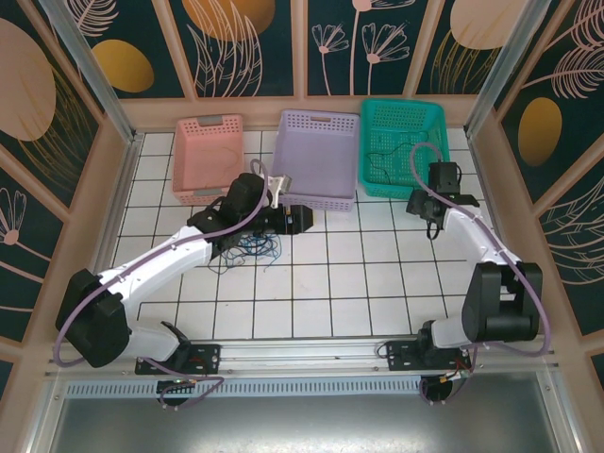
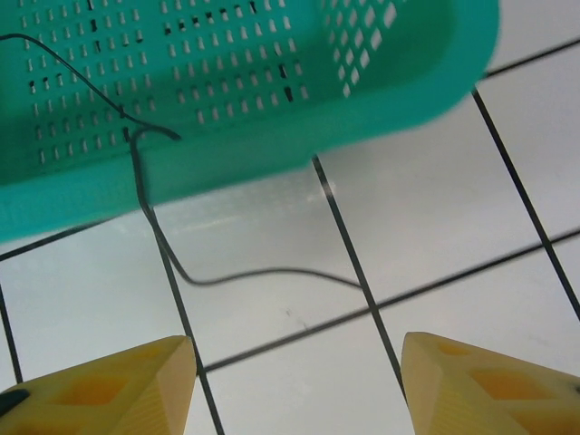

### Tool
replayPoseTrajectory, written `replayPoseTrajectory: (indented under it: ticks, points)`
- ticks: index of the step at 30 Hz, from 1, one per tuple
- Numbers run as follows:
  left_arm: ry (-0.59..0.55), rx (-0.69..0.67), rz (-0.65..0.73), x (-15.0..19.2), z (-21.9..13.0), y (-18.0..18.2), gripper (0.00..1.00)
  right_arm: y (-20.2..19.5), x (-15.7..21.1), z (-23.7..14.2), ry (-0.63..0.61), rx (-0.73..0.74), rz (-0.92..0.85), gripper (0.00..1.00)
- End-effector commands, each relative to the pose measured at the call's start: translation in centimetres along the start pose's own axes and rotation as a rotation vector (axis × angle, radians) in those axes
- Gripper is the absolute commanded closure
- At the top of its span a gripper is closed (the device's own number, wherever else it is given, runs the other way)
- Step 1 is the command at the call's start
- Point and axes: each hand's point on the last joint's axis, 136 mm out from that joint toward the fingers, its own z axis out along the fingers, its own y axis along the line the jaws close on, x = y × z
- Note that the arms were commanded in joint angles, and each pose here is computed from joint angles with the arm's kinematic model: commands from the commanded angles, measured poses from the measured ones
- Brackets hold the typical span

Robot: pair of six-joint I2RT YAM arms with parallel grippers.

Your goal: Untangle the cables

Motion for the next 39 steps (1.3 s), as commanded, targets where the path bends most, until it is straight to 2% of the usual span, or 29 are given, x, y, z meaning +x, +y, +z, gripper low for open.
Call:
replayPoseTrajectory:
  ticks: [1, 3, 5, 9, 18, 23, 33, 39]
  points:
    - [-0.041, 0.039, 0.008, -0.9, -0.6, -1.1, 0.29, 1.4, -2.5, 1.1, -0.068, -0.009, -0.089, 0.39]
    - [-0.041, 0.034, 0.005, -0.8, -0.7, -1.0, 0.29, 1.9, -2.6, 2.0, -0.057, -0.025, -0.094, 0.41]
    - [-0.046, 0.03, 0.001, -0.7, -0.9, -0.9, 0.29, 2.5, -2.5, 2.8, -0.036, -0.038, -0.096, 0.48]
    - [-0.05, 0.022, -0.003, -0.5, -1.2, -0.7, 0.29, 3.0, -2.5, 3.5, -0.033, -0.038, -0.099, 0.55]
    - [-0.052, 0.021, -0.007, -0.6, -1.3, -0.7, 0.29, 3.1, -2.6, 5.0, -0.028, -0.04, -0.085, 0.79]
    - [-0.049, 0.019, -0.002, -0.7, -1.2, -0.8, 0.29, 3.5, -2.9, 4.6, -0.038, -0.056, -0.069, 1.0]
    - [-0.053, 0.01, -0.001, -0.6, -1.5, -0.6, 0.3, 4.3, -6.4, -2.0, -0.115, -0.124, -0.03, 1.0]
    - [-0.049, 0.016, 0.003, -0.6, -1.3, -0.8, 0.3, 4.7, -9.3, -3.4, -0.132, -0.164, 0.009, 1.0]
